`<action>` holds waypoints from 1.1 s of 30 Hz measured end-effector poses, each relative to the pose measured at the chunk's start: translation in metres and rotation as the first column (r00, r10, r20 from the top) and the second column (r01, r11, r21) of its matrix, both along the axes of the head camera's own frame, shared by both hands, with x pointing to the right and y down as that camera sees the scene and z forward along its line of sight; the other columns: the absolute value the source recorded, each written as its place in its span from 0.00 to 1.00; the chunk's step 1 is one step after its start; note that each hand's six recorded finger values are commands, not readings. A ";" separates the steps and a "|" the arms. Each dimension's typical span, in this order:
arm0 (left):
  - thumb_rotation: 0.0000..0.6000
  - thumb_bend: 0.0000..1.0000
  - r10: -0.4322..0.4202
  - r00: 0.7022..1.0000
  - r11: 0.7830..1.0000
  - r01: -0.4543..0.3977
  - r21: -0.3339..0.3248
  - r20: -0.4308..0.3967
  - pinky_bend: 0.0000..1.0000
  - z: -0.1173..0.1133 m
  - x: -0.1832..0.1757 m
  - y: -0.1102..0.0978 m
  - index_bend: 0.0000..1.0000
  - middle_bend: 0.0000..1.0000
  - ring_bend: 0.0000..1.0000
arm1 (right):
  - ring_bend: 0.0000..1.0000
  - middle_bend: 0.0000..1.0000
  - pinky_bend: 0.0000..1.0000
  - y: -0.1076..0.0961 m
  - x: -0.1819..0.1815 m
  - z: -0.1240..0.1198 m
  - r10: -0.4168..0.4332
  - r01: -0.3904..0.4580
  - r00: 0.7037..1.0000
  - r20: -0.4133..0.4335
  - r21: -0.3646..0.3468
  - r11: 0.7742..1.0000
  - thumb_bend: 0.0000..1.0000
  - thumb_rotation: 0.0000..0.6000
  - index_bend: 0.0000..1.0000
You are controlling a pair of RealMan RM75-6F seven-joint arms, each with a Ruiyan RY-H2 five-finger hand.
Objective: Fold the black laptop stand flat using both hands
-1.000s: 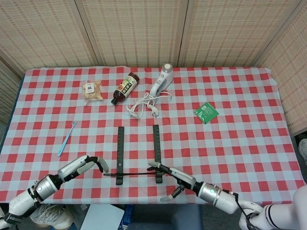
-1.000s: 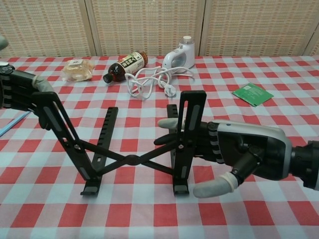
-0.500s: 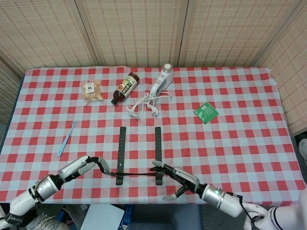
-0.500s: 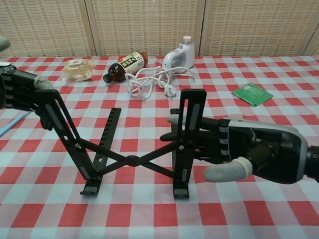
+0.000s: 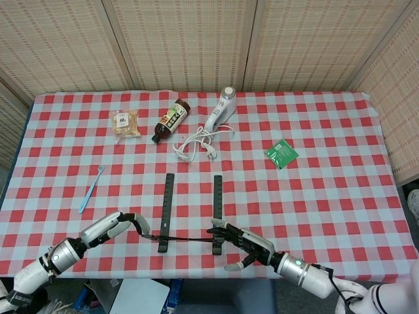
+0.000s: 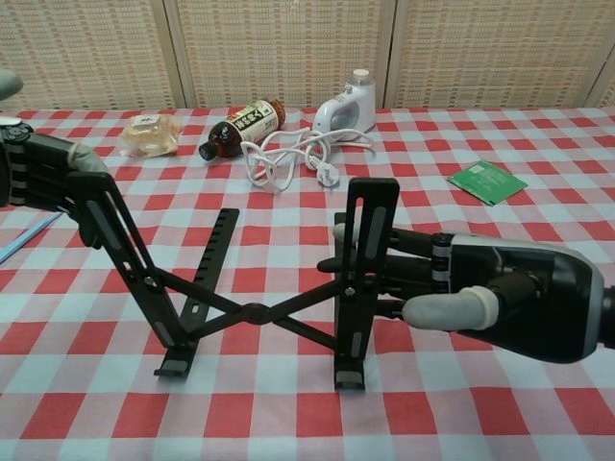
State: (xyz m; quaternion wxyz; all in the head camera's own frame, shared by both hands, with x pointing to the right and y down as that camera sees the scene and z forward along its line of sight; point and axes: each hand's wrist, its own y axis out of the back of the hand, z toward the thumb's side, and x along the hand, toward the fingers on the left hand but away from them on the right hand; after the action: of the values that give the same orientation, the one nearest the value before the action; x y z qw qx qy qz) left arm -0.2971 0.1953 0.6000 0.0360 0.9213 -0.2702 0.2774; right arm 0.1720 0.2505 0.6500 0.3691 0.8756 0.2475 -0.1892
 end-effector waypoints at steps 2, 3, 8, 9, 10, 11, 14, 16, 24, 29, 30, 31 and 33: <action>0.08 0.20 0.000 1.000 1.000 0.000 0.018 0.006 0.35 0.000 -0.001 -0.001 0.36 0.43 0.41 | 0.00 0.11 0.03 -0.003 0.001 -0.002 -0.006 0.006 1.000 -0.002 0.029 1.000 0.01 1.00 0.00; 0.10 0.20 0.000 1.000 0.999 0.000 0.032 0.012 0.35 0.000 -0.002 -0.003 0.35 0.43 0.39 | 0.00 0.11 0.03 -0.005 0.001 -0.003 -0.009 0.009 1.000 -0.004 0.046 0.999 0.01 1.00 0.00; 0.20 0.20 -0.002 0.999 0.994 -0.002 0.110 0.042 0.35 -0.002 -0.008 -0.006 0.32 0.39 0.32 | 0.00 0.11 0.03 -0.024 0.006 -0.016 -0.016 0.020 1.000 -0.022 0.154 0.988 0.01 1.00 0.00; 0.25 0.20 -0.002 0.999 0.992 -0.004 0.130 0.052 0.35 -0.002 -0.010 -0.007 0.32 0.38 0.31 | 0.00 0.11 0.03 -0.028 0.007 -0.020 -0.013 0.017 1.000 -0.023 0.170 0.985 0.00 1.00 0.00; 0.31 0.20 -0.003 0.998 0.990 -0.006 0.144 0.059 0.35 -0.002 -0.011 -0.007 0.31 0.37 0.31 | 0.00 0.11 0.03 -0.033 0.007 -0.023 -0.008 0.012 1.000 -0.024 0.185 0.983 0.00 1.00 0.00; 0.40 0.20 -0.003 0.998 0.988 -0.008 0.157 0.067 0.35 -0.002 -0.012 -0.007 0.30 0.36 0.30 | 0.00 0.11 0.03 -0.040 0.009 -0.029 0.000 0.005 1.000 -0.024 0.206 0.979 0.00 1.00 0.00; 0.72 0.20 0.005 0.995 0.982 -0.024 0.188 0.099 0.34 -0.001 -0.016 -0.006 0.28 0.31 0.27 | 0.00 0.11 0.03 -0.055 0.011 -0.041 0.018 -0.011 1.000 -0.025 0.259 0.966 0.01 1.00 0.00; 0.89 0.20 0.016 0.992 0.977 -0.042 0.209 0.126 0.35 -0.001 -0.019 -0.004 0.28 0.30 0.26 | 0.00 0.11 0.03 -0.064 0.013 -0.047 0.030 -0.021 0.999 -0.027 0.287 0.958 0.01 1.00 0.00; 1.00 0.20 0.049 0.977 0.959 -0.105 0.264 0.210 0.35 0.008 -0.018 0.008 0.33 0.30 0.26 | 0.00 0.11 0.03 -0.087 0.018 -0.060 0.055 -0.032 0.997 -0.054 0.357 0.933 0.01 1.00 0.00; 1.00 0.20 0.063 0.968 0.949 -0.133 0.286 0.242 0.34 0.018 -0.011 0.016 0.37 0.30 0.26 | 0.00 0.11 0.03 -0.088 0.020 -0.062 0.056 -0.028 0.996 -0.069 0.360 0.933 0.01 1.00 0.00; 1.00 0.20 0.067 0.965 0.945 -0.143 0.295 0.252 0.34 0.021 -0.009 0.018 0.37 0.30 0.26 | 0.00 0.11 0.03 -0.088 0.020 -0.062 0.057 -0.028 0.996 -0.071 0.359 0.933 0.01 1.00 0.00; 1.00 0.20 0.071 0.963 0.941 -0.151 0.302 0.260 0.35 0.023 -0.007 0.019 0.38 0.30 0.26 | 0.00 0.11 0.03 -0.088 0.021 -0.061 0.057 -0.028 0.996 -0.072 0.359 0.933 0.00 1.00 0.00; 1.00 0.20 0.079 0.958 0.933 -0.169 0.318 0.277 0.35 0.028 -0.002 0.023 0.38 0.30 0.26 | 0.00 0.11 0.03 -0.088 0.021 -0.061 0.057 -0.025 0.995 -0.077 0.360 0.932 0.01 1.00 0.00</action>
State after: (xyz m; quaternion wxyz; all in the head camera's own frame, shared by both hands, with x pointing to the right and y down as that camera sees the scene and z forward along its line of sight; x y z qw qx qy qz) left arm -0.2995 0.2181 0.6280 -0.1763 0.8847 -0.2570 0.3467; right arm 0.1932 0.1629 0.5890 0.1959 0.9140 0.3118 -0.1706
